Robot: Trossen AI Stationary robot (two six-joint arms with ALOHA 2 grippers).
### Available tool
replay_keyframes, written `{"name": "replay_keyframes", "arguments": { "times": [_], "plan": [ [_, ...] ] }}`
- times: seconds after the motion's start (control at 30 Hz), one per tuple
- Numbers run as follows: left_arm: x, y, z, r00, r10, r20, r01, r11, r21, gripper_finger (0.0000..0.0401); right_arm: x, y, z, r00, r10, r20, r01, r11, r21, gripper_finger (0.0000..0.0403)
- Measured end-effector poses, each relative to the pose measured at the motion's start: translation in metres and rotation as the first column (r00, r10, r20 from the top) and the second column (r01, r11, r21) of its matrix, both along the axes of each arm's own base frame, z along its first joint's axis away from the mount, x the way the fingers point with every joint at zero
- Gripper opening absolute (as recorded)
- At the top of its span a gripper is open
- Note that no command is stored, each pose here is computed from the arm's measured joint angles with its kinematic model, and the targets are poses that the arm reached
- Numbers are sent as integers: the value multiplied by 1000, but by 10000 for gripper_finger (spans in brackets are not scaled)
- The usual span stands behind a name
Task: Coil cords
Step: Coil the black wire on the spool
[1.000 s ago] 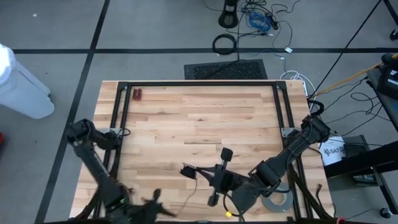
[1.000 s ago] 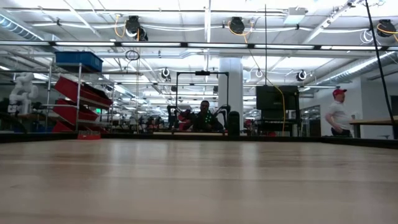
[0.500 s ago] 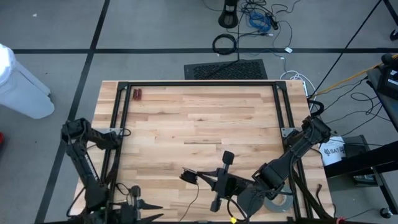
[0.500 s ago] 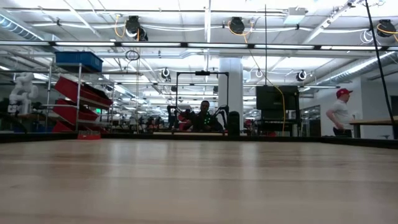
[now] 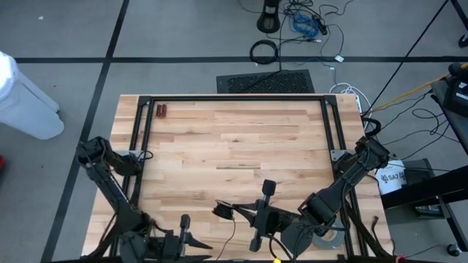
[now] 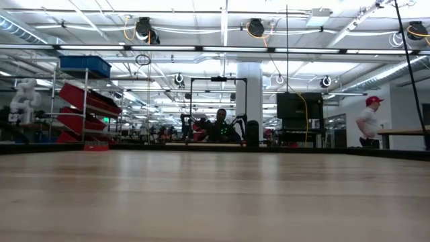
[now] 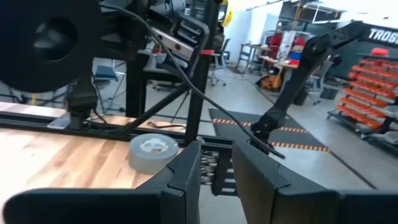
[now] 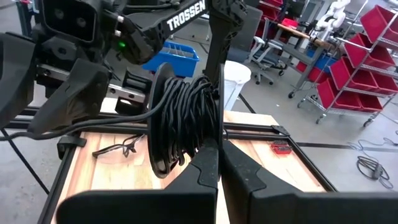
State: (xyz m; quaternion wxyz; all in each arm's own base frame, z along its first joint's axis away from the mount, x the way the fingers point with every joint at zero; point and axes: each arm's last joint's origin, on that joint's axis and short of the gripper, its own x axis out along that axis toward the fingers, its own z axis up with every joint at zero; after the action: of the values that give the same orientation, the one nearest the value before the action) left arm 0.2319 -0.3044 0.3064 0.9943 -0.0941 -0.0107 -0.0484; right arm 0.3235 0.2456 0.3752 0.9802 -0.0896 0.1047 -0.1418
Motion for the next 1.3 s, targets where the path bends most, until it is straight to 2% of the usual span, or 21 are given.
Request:
{"name": "replay_keyframes", "arguments": {
  "times": [0.33,0.6,0.87,0.97,1.3],
  "plan": [
    [13,5,1,996,-86,23,87,995,-47,98,0,0,0,1000,2,-3,-2,1000,-11,0],
    [23,12,1,995,-92,25,94,993,-74,98,0,0,0,1000,4,-7,-4,1000,-23,0],
    [30,16,1,984,-178,23,179,974,-139,98,0,0,0,1000,4,-8,-4,1000,-23,0],
    [30,16,1,983,-183,23,184,963,-199,98,0,0,0,1000,4,-9,-5,1000,-25,0],
    [32,18,1,984,-177,20,177,964,-199,98,0,0,-1,1000,4,-11,-5,1000,-26,0]
  ]
}}
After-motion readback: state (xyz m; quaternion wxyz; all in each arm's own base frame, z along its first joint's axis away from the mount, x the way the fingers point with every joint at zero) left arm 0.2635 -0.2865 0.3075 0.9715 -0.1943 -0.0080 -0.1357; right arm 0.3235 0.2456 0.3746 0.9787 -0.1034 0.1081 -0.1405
